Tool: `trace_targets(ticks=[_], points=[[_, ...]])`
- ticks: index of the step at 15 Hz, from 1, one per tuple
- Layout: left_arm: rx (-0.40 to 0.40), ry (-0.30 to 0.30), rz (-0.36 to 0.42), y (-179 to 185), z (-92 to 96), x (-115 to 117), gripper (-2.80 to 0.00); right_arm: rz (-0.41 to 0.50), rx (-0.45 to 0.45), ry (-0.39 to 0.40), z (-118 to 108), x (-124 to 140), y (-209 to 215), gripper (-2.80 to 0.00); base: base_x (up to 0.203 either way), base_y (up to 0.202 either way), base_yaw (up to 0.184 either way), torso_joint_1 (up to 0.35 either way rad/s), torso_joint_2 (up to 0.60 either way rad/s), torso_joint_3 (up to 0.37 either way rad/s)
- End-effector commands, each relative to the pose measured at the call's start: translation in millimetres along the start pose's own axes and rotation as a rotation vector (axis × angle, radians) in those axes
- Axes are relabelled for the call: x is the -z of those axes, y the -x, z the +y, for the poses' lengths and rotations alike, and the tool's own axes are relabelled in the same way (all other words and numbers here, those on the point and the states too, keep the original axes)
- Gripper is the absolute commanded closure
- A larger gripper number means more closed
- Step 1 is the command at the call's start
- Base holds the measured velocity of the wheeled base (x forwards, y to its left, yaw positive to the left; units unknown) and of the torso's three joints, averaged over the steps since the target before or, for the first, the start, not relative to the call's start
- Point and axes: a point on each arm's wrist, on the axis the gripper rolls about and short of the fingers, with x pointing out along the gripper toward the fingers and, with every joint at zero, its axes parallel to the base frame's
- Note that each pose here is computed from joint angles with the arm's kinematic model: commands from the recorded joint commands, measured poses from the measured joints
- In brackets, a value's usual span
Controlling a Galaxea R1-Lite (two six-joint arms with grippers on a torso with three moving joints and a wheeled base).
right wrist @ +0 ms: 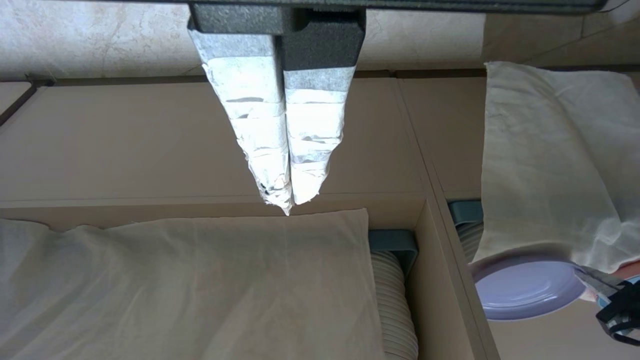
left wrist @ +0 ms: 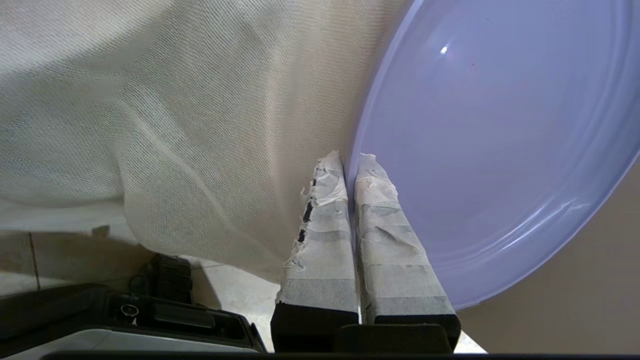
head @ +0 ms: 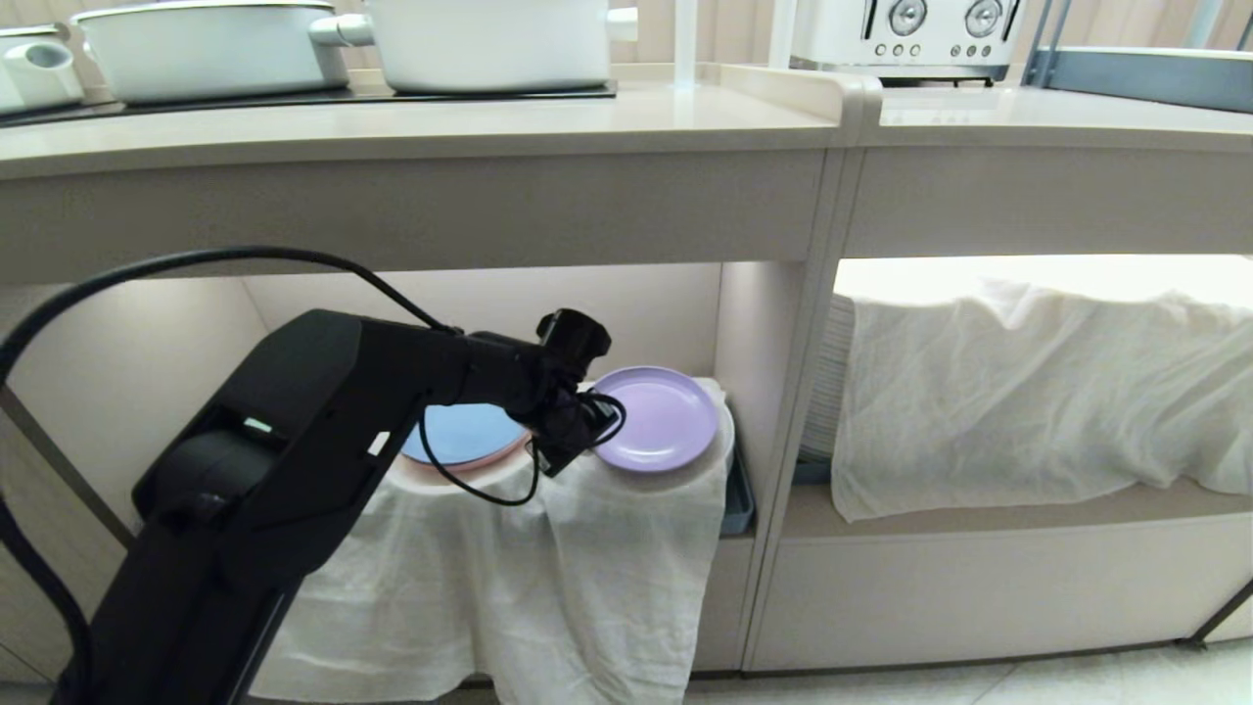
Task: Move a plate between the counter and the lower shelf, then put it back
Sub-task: Put the plate in the cupboard
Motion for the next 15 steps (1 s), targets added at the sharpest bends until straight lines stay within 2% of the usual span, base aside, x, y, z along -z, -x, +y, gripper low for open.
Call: trace_targets(ticks=[1,13,14,15], points=[[-0.017,0.007,-0.004,-6.6,2.5,1.1,0.0,0.0,0.0,0.0,0.0,0.0,0.0,0.0,0.0,0.0,0.0,0.0,0.0,0.0],[-0.025,0.002,-0.005,-10.6,3.1,3.3,0.0,0.0,0.0,0.0,0.0,0.0,0.0,0.0,0.0,0.0,0.0,0.0,0.0,0.0],[-0.025,-0.001,-0.003,-10.7,2.8,4.6,-2.8,0.0,0.0,0.0,0.0,0.0,0.0,0.0,0.0,0.0,0.0,0.0,0.0,0.0],[-0.025,-0.001,-0.003,-10.7,2.7,4.9,-2.8,0.0,0.0,0.0,0.0,0.0,0.0,0.0,0.0,0.0,0.0,0.0,0.0,0.0]])
